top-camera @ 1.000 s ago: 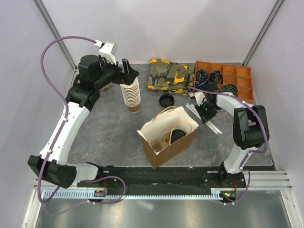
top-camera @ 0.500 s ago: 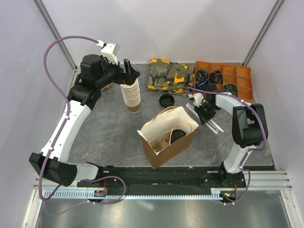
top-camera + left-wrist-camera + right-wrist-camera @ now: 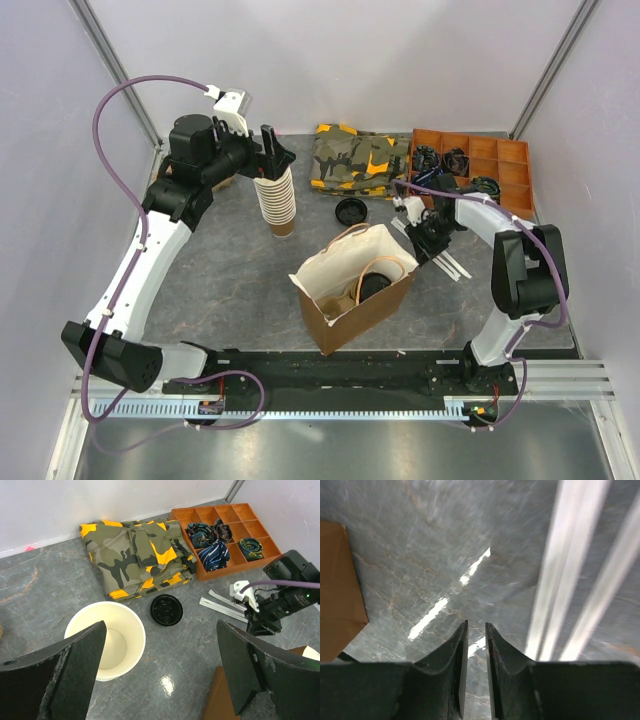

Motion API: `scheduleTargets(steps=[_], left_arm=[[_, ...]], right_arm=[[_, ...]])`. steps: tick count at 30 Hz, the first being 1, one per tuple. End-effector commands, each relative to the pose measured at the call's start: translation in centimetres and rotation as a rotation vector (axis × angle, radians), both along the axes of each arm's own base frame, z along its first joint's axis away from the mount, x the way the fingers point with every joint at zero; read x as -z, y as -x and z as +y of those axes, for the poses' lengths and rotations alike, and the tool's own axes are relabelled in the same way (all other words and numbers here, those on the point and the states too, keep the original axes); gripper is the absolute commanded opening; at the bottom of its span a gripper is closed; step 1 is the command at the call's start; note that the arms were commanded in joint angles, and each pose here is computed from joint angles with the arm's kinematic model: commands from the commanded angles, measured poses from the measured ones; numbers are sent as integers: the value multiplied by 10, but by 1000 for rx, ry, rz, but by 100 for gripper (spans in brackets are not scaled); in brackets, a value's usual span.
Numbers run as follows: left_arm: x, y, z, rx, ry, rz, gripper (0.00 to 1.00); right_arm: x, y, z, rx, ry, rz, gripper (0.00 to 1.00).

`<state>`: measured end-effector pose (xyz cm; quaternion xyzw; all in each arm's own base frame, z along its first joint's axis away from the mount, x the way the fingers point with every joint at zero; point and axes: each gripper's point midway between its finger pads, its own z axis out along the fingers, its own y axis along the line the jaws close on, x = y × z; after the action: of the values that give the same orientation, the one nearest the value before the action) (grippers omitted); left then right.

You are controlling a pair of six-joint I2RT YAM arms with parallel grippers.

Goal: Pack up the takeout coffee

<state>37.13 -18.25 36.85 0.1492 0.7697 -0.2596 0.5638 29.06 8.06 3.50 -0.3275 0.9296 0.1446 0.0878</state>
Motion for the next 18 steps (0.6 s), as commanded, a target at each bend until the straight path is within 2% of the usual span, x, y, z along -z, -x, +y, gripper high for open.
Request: scheduleTargets(steps=[1, 9, 18], left_arm=[[-16, -1, -3, 29, 2, -50, 98], [-16, -3, -3, 27, 1, -49, 98], [-16, -4, -2, 23, -8, -51, 98]], right_arm=[[-33, -36, -9, 50, -31, -120, 27], [-29, -82, -47, 171, 104, -224, 27], [-3, -94, -60, 173, 186, -218, 28]])
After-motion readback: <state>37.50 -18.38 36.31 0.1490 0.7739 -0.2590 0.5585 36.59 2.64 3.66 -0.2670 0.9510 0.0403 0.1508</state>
